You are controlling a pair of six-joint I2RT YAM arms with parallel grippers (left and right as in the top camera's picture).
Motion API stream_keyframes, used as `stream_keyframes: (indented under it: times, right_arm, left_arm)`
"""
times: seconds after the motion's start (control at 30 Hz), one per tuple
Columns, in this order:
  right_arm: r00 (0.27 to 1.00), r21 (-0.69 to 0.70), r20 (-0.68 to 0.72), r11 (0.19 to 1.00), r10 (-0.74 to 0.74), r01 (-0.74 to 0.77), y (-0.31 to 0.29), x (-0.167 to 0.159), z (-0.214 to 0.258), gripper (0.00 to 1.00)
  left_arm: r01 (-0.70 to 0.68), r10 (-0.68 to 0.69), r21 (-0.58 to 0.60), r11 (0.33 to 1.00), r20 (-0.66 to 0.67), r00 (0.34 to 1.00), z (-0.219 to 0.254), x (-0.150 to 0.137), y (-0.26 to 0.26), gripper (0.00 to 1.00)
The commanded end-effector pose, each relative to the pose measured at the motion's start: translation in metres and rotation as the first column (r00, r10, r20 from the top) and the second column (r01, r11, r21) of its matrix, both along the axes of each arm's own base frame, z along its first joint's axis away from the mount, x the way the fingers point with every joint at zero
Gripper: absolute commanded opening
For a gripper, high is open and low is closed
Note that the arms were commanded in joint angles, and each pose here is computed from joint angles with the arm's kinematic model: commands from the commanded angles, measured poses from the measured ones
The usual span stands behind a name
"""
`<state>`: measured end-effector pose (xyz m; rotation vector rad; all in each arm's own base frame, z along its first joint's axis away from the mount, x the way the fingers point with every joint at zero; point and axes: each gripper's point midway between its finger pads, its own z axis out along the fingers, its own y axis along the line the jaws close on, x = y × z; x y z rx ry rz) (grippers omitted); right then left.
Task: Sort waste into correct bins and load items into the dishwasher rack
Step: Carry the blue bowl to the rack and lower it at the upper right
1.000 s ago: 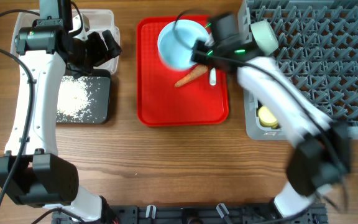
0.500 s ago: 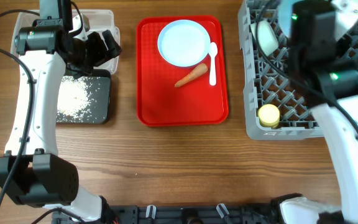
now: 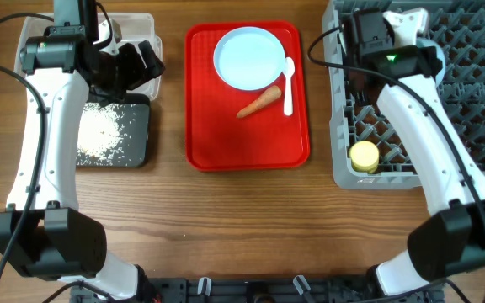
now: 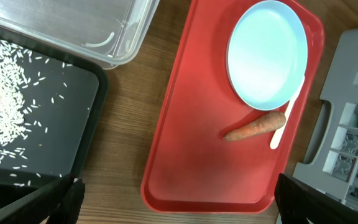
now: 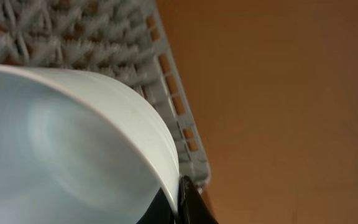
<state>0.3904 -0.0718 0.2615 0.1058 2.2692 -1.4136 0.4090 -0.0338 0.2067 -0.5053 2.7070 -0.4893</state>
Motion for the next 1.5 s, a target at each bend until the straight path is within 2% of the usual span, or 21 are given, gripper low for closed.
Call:
stream_keyframes:
  times: [0.0, 0.23, 0.43, 0.5, 0.63, 0.83, 1.03, 1.23, 1.47]
  right_arm:
    - [0.990, 0.000, -0.133, 0.999, 0.042, -0.042, 0.007, 0.002, -0.023, 0.04]
    - [0.988, -0.007, -0.152, 0.999, 0.039, -0.040, 0.007, 0.008, -0.036, 0.04]
    - [0.988, -0.096, 0.146, 0.993, -0.053, 0.068, -0.011, 0.033, 0.003, 0.04]
    - [0.977, -0.086, 0.205, 0.993, -0.060, 0.079, -0.019, 0.044, 0.011, 0.04]
    - [0.971, -0.090, 0.233, 0.993, -0.057, 0.080, -0.045, 0.066, 0.017, 0.04]
    - [0.980, -0.167, 0.189, 0.982, -0.055, 0.088, -0.078, 0.095, 0.008, 0.04]
    - [0.999, -0.233, 0.020, 0.971, -0.040, 0.044, -0.086, 0.117, -0.038, 0.05]
    - [0.999, -0.243, -0.015, 0.970, -0.038, 0.033, -0.085, 0.124, -0.060, 0.04]
    - [0.999, -0.250, -0.039, 0.968, -0.033, 0.022, -0.084, 0.125, -0.063, 0.04]
  left_arm:
    - [-0.002, 0.002, -0.001, 1.000, 0.017, 1.000, 0.006, 0.002, 0.000, 1.00]
    - [-0.002, 0.002, -0.001, 1.000, 0.017, 1.000, 0.006, 0.002, 0.000, 1.00]
    - [-0.002, 0.002, -0.001, 1.000, 0.017, 1.000, 0.006, 0.002, 0.000, 1.00]
    - [-0.002, 0.002, -0.001, 1.000, 0.017, 1.000, 0.006, 0.002, 0.000, 1.00]
    - [-0.002, 0.002, -0.001, 1.000, 0.017, 1.000, 0.006, 0.002, 0.000, 1.00]
    - [-0.002, 0.002, -0.001, 1.000, 0.017, 1.000, 0.006, 0.002, 0.000, 1.00]
    - [-0.002, 0.002, -0.001, 1.000, 0.017, 1.000, 0.006, 0.002, 0.000, 1.00]
    - [-0.002, 0.002, -0.001, 1.000, 0.017, 1.000, 0.006, 0.002, 0.000, 1.00]
    - [-0.002, 0.002, -0.001, 1.000, 0.017, 1.000, 0.006, 0.002, 0.000, 1.00]
